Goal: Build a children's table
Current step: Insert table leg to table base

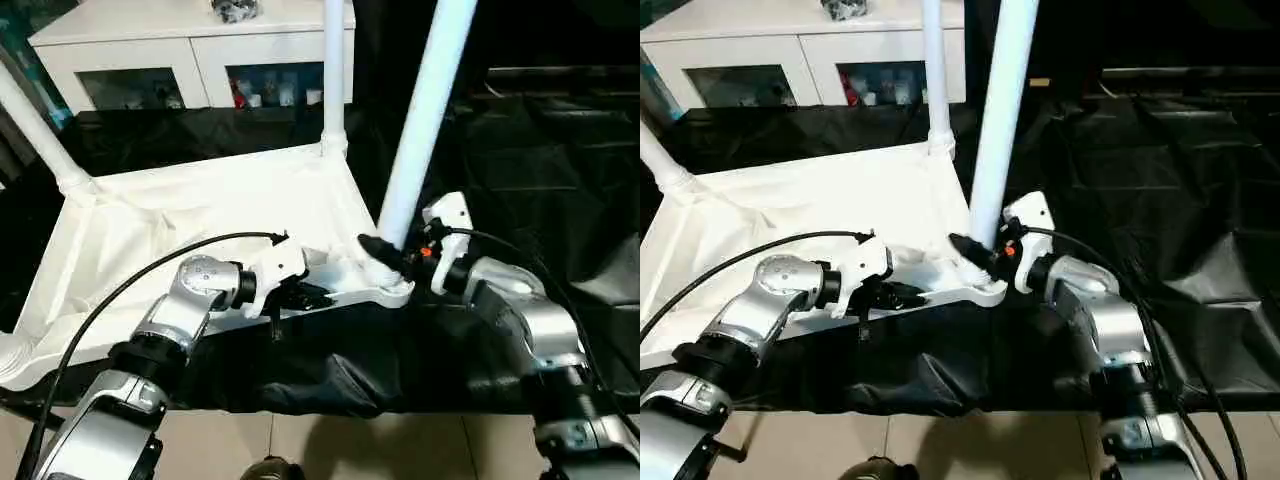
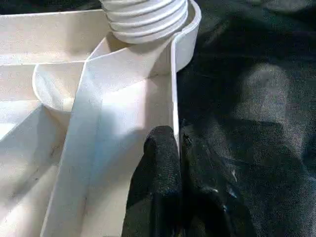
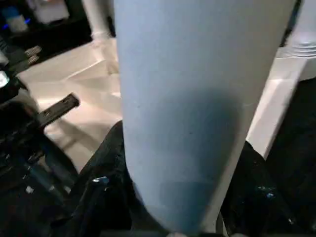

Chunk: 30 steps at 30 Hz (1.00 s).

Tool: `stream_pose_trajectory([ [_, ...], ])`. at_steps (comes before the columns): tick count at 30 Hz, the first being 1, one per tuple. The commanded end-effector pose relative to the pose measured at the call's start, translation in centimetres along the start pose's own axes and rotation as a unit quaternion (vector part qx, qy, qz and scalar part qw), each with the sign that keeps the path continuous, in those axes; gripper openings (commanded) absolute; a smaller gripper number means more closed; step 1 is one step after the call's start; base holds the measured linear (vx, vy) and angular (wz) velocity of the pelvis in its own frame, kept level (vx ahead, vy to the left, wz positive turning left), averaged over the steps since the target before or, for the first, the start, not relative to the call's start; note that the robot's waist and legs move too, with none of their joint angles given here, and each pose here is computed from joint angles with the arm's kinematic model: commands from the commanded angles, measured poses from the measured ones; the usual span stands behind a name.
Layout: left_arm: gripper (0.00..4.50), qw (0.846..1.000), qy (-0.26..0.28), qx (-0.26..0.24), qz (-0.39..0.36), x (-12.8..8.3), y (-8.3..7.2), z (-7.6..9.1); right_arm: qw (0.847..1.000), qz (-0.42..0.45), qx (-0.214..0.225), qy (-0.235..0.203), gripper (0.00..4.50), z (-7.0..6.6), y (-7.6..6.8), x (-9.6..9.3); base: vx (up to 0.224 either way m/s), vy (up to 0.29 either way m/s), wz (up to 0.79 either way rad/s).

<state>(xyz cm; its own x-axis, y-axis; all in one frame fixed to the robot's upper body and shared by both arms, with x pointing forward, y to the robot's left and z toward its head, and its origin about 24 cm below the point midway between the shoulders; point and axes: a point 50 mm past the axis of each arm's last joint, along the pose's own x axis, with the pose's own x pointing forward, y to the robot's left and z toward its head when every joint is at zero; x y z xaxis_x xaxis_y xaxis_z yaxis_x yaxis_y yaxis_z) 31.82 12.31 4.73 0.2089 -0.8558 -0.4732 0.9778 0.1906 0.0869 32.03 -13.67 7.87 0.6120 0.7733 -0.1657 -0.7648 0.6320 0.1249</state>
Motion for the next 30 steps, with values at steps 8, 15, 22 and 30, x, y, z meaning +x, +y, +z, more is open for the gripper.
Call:
stream_pose_trajectory([
  [8,0.0,1.0,0.017,0.002,-0.007,-0.7,-0.2,-0.8,0.999,0.016,-0.008,0.043,1.9,-1.3,0.0,-0.4,0.0,0.0,0.0],
  [15,0.0,0.999,0.033,0.015,-0.005,-2.1,0.0,-0.9,0.999,0.023,-0.011,0.043,1.9,-0.8,-0.1,-1.9,0.0,0.0,0.0],
  [22,0.0,1.0,0.025,0.01,-0.009,-3.0,-0.1,-0.8,0.998,0.034,-0.001,0.047,1.9,-1.4,0.5,-2.2,0.0,0.0,0.0],
  [30,0.0,0.999,0.018,0.011,-0.028,-2.1,-0.8,-0.5,0.999,0.011,0.029,0.044,1.9,-2.7,0.3,-1.5,0.0,0.0,0.0],
])
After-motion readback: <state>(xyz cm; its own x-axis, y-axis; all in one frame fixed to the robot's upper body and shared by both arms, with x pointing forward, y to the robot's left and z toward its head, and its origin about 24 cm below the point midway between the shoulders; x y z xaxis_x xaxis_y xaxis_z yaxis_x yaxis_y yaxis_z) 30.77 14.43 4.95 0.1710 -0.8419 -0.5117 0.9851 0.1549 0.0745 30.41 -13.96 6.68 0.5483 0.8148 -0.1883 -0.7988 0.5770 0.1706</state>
